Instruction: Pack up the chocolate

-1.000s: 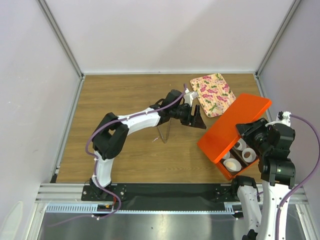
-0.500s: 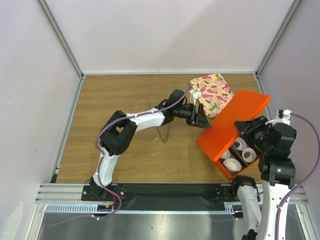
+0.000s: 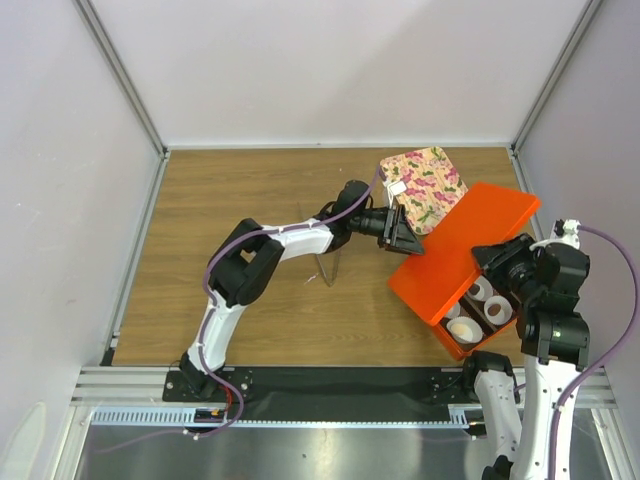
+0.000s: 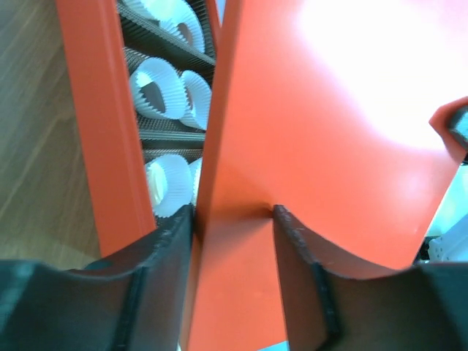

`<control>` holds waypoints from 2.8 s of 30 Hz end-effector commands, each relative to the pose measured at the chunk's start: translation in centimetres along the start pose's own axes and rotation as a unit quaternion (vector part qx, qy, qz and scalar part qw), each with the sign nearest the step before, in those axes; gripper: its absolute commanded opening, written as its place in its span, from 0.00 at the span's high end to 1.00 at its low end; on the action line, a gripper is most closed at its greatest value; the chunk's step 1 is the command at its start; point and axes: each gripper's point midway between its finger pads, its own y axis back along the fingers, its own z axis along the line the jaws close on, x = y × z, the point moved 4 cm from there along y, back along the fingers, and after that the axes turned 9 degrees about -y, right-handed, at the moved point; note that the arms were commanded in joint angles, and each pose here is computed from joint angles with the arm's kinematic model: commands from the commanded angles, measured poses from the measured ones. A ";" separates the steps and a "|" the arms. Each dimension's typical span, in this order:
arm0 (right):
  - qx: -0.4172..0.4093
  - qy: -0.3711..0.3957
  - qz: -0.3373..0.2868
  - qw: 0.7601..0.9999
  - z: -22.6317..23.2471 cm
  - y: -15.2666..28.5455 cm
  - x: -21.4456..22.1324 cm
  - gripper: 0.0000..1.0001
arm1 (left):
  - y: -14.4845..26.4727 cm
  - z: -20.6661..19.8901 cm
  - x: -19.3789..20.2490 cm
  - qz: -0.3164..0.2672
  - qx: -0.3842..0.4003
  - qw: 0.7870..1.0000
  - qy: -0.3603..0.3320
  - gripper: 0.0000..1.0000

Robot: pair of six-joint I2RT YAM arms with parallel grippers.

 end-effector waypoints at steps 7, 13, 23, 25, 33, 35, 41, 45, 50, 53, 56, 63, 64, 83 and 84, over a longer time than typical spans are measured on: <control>0.127 0.040 -0.041 0.990 -4.0 -0.3 -1.4 0.67 | -1.6 -1.9 -1.4 0.008 0.039 0.999 -0.034 0.60; 0.195 0.034 -0.048 0.979 -7.3 -0.6 -0.7 0.57 | -3.1 -1.2 -1.8 0.014 0.015 0.998 -0.056 0.60; 0.258 -0.052 -0.080 0.961 -9.9 -0.9 0.1 0.49 | -4.9 0.9 -0.9 0.024 -0.011 0.998 -0.057 0.60; 0.275 -0.061 -0.095 0.955 -10.6 -0.9 0.0 0.48 | -5.1 1.1 -0.7 0.024 -0.017 0.998 -0.061 0.60; 0.341 -0.083 -0.183 0.918 -12.4 -0.1 -2.0 0.46 | -6.6 0.4 0.3 0.026 -0.017 0.997 -0.068 0.60; 0.325 -0.081 -0.200 0.921 -12.2 -0.5 -2.5 0.44 | -6.9 0.5 0.5 0.027 -0.021 0.997 -0.073 0.60; 0.226 -0.020 -0.216 0.950 -10.1 -0.2 -3.0 0.46 | -6.4 0.0 0.7 0.023 -0.020 0.995 -0.099 0.59; 0.205 -0.029 -0.233 0.950 -9.3 0.9 -3.1 0.47 | -6.1 -1.0 0.1 0.015 -0.019 0.994 -0.108 0.59; 0.141 -0.016 -0.232 0.962 -7.6 1.0 -3.0 0.57 | -5.9 -2.2 -0.7 0.011 -0.017 0.993 -0.118 0.58; 0.094 -0.008 -0.239 0.966 -6.4 1.3 -3.0 0.62 | -5.8 -2.5 -0.9 0.011 -0.018 0.993 -0.120 0.57; 0.065 0.002 -0.246 0.967 -5.5 1.5 -3.2 0.69 | -5.5 -3.0 -1.2 0.007 -0.020 0.992 -0.122 0.57; 0.180 -0.038 -0.242 0.953 -8.2 2.4 -3.0 0.52 | -5.2 -3.1 -2.0 0.000 -0.037 0.991 -0.130 0.55; 0.194 -0.039 -0.238 0.951 -8.4 2.4 -3.1 0.51 | -5.2 -3.1 -1.8 0.002 -0.038 0.991 -0.130 0.55; 0.242 -0.057 -0.248 0.936 -8.6 3.9 -3.6 0.39 | -2.7 -2.3 0.3 0.024 -0.116 0.982 -0.149 0.47; 0.244 -0.044 -0.230 0.941 -8.4 3.2 -3.7 0.40 | -2.4 -2.0 0.5 0.024 -0.121 0.981 -0.149 0.47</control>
